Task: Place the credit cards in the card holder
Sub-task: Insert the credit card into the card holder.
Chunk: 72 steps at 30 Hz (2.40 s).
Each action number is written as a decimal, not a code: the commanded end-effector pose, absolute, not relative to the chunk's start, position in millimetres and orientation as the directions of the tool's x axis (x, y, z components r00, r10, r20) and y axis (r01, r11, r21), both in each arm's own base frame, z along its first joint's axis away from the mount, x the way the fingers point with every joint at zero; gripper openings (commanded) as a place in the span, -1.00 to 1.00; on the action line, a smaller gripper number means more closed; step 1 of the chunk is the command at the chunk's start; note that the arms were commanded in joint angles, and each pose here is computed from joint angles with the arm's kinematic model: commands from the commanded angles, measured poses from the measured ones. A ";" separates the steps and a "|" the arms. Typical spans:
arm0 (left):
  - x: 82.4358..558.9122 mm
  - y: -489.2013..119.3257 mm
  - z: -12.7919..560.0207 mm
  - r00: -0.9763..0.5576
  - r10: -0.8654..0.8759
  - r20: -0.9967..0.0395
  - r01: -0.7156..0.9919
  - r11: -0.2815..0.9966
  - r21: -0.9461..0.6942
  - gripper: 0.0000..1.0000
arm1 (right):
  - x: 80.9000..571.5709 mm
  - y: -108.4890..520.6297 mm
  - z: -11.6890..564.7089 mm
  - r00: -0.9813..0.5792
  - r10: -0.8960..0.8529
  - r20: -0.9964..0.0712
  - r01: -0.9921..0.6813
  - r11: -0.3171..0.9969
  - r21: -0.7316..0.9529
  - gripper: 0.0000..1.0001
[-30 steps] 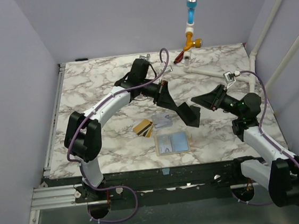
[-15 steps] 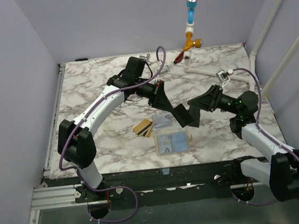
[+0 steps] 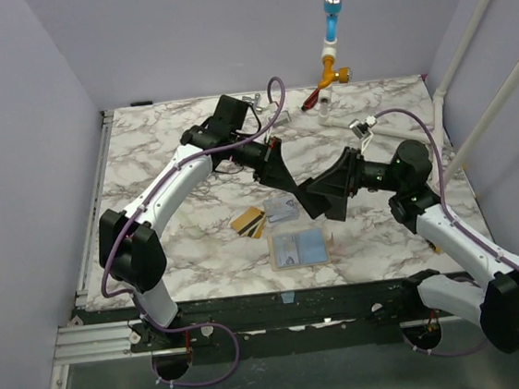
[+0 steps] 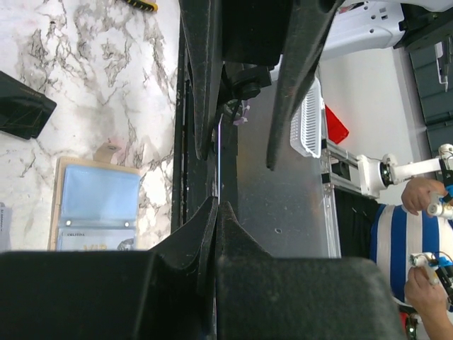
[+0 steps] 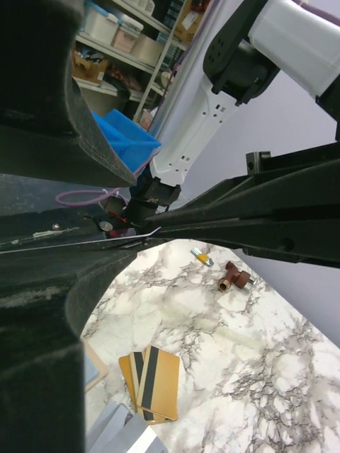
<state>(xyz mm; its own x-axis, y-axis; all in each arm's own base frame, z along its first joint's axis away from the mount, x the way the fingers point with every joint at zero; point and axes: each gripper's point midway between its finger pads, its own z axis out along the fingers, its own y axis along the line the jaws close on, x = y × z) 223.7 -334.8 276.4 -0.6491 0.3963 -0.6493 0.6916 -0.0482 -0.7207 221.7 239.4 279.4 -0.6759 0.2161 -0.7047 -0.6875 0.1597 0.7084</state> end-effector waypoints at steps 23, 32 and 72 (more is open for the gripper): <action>247.0 -318.6 264.5 -0.604 0.405 -0.686 0.786 0.161 -0.597 0.76 | 250.3 204.3 165.5 -0.831 0.232 -0.505 -0.285 0.603 0.746 -0.99; 245.1 -293.0 239.4 -0.542 0.479 -0.691 0.837 0.238 -0.492 0.96 | 222.0 175.1 90.5 -0.901 0.256 -0.350 -0.049 0.742 0.669 -0.99; 258.0 -234.0 123.0 -0.731 0.520 -0.442 0.682 0.533 -0.501 0.45 | 200.5 175.5 75.1 -0.920 0.285 -0.268 0.025 0.726 0.687 -0.99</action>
